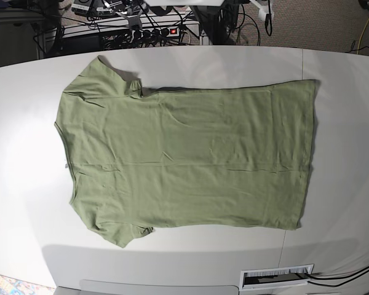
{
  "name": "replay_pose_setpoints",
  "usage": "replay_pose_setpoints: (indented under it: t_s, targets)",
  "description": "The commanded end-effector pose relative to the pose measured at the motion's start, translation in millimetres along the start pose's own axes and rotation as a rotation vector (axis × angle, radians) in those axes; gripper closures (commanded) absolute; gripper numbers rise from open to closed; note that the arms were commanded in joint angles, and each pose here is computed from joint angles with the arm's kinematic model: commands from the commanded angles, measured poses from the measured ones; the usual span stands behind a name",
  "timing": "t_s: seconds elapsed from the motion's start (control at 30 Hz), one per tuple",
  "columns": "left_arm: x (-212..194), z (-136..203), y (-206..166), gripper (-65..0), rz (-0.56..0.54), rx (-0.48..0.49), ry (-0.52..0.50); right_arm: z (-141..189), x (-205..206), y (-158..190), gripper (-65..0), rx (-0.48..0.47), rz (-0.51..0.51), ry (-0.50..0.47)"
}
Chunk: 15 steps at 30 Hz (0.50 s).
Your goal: Fold the T-shirt properly
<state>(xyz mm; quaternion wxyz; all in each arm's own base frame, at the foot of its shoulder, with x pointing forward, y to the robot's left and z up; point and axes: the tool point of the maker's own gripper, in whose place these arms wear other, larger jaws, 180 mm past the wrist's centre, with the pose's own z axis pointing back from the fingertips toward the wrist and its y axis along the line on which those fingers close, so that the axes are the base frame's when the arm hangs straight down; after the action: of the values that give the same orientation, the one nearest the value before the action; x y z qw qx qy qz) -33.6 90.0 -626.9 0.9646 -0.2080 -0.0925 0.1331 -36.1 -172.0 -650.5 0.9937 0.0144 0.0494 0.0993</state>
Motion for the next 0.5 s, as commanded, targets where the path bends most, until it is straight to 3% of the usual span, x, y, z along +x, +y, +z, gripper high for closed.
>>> replay_pose_setpoints:
  t_s: [0.0,0.13,0.33,0.47]
  targets:
    - [-4.0,4.4,2.7,0.0,0.005,-0.003,-0.004,0.5,-4.6,-1.9,0.0,-0.001,0.002,0.008]
    - [-12.7,8.3,-3.2,0.0,-0.038,-0.020,0.010,0.8,-11.0,-2.8,0.0,0.006,0.007,0.025]
    - [-41.3,16.9,-20.6,0.0,-0.224,-0.086,0.099,7.0,-22.5,-13.5,0.0,-0.009,0.058,0.040]
    - [-54.2,25.6,-13.4,0.0,-0.289,-0.045,0.121,13.7,-32.3,-20.8,0.0,-0.018,0.082,0.045]
